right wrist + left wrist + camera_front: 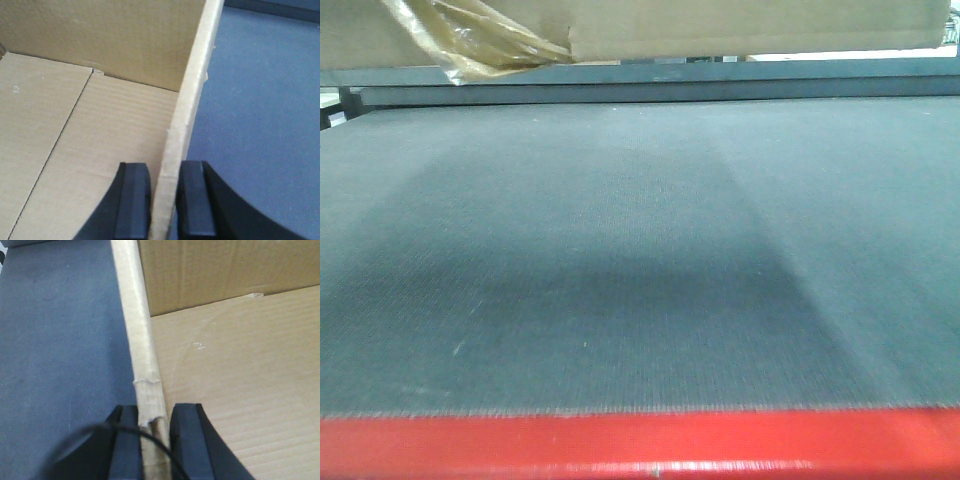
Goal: Grab carton from right shelf to conveyor
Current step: 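Carry the carton with both grippers over the grey conveyor belt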
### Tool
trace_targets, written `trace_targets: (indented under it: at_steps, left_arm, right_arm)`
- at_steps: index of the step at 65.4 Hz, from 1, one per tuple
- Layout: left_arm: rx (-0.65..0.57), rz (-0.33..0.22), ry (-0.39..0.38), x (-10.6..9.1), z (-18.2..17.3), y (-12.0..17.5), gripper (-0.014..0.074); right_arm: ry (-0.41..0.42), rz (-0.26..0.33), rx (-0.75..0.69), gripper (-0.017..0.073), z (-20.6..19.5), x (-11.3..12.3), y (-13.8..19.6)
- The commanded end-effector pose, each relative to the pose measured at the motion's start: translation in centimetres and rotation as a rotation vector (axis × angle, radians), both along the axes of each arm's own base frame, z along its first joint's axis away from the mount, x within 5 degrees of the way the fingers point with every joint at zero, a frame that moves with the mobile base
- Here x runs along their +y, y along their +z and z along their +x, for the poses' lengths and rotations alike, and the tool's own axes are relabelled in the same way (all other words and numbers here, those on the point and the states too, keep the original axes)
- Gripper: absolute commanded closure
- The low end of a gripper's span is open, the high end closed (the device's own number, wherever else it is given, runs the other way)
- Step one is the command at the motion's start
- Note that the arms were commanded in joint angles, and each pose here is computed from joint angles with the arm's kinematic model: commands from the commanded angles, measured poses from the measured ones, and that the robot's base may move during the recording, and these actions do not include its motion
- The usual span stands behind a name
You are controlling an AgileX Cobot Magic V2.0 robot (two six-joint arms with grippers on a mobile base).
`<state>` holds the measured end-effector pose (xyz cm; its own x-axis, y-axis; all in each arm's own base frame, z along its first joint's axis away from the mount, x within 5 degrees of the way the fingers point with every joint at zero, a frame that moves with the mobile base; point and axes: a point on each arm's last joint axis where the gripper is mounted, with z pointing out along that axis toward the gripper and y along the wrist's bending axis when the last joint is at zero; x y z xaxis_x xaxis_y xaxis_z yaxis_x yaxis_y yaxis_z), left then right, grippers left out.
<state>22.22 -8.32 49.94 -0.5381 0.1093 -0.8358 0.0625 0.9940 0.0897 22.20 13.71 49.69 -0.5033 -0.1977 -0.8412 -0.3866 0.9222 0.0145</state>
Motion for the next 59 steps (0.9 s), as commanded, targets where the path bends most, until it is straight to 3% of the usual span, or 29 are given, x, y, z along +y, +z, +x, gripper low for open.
trace_targets:
  at_steps: [1,59]
  left_arm:
    - [-0.05,-0.005,-0.023,-0.11,-0.18,0.64,0.0613]
    - [-0.05,-0.005,-0.023,-0.11,-0.18,0.64,0.0613]
  right_arm:
    - [0.018,0.036,-0.051,0.0618,-0.27,0.05,0.79]
    - [0.018,0.036,-0.051,0.0618,-0.27,0.05,0.79]
